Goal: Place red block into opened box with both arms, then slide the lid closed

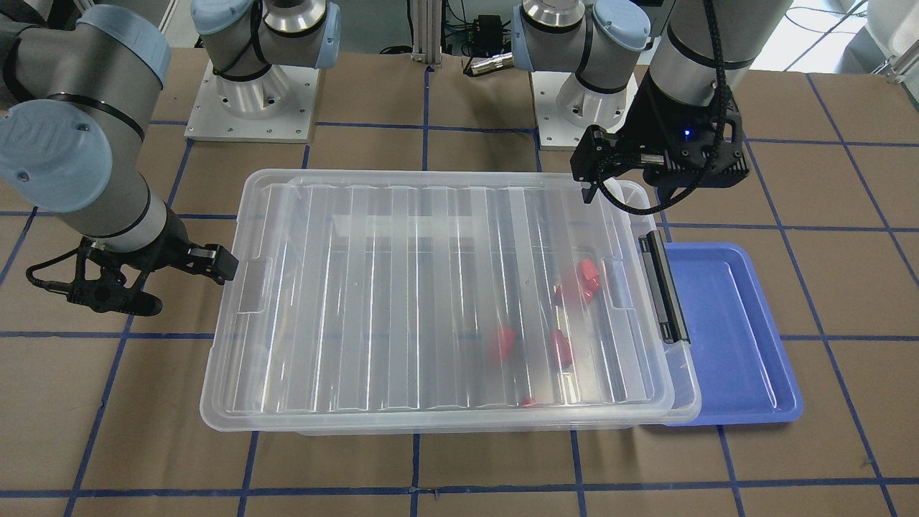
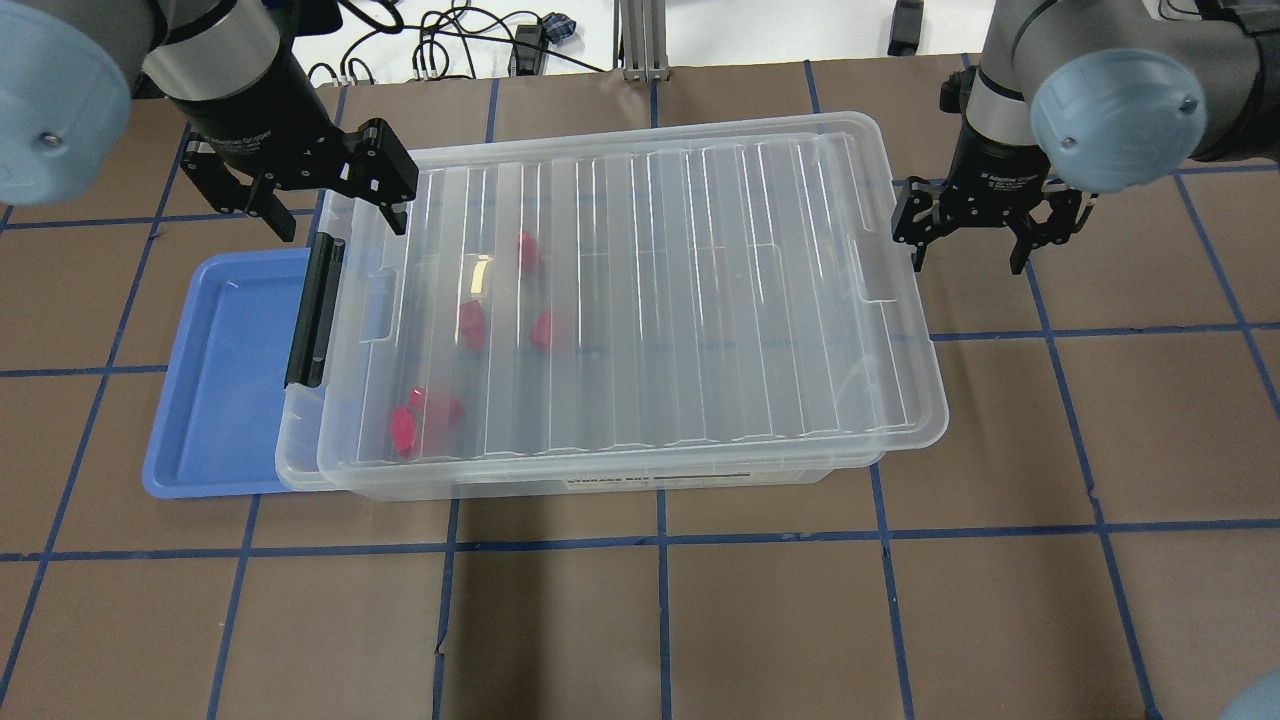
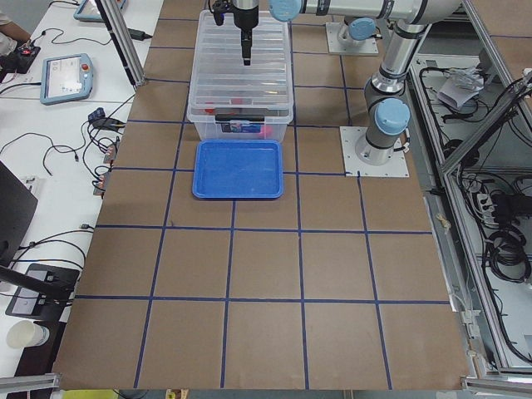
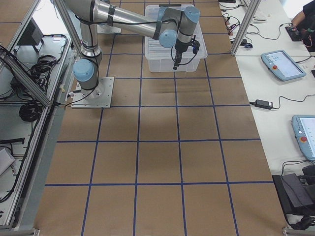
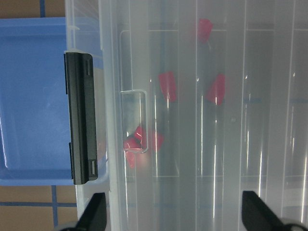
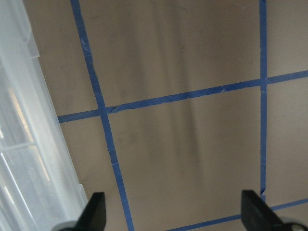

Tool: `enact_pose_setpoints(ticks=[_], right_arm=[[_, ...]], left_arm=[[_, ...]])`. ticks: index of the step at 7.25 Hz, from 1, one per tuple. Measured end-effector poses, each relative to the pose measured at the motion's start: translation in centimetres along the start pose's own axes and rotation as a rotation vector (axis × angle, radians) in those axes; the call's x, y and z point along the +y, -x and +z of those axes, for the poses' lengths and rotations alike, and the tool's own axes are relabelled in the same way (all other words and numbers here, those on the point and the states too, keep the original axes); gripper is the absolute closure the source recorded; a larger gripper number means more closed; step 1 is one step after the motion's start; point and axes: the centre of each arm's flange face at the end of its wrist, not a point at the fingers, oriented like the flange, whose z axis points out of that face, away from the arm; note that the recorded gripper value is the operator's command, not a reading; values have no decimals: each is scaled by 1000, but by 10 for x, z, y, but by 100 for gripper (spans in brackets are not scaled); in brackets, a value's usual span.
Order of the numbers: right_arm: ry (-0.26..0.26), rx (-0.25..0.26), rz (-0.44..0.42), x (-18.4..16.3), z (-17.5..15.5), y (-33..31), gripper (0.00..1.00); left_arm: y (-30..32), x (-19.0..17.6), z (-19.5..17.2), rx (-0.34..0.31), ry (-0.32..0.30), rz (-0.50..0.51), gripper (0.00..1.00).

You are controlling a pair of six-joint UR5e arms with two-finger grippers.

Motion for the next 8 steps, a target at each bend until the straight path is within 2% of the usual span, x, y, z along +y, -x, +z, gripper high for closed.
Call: enact_pose_setpoints(ticks=[8], right_arm=[[-21, -25, -7, 1, -11, 8, 0]], left_arm=[[-4, 4, -5, 0, -8, 12, 0]])
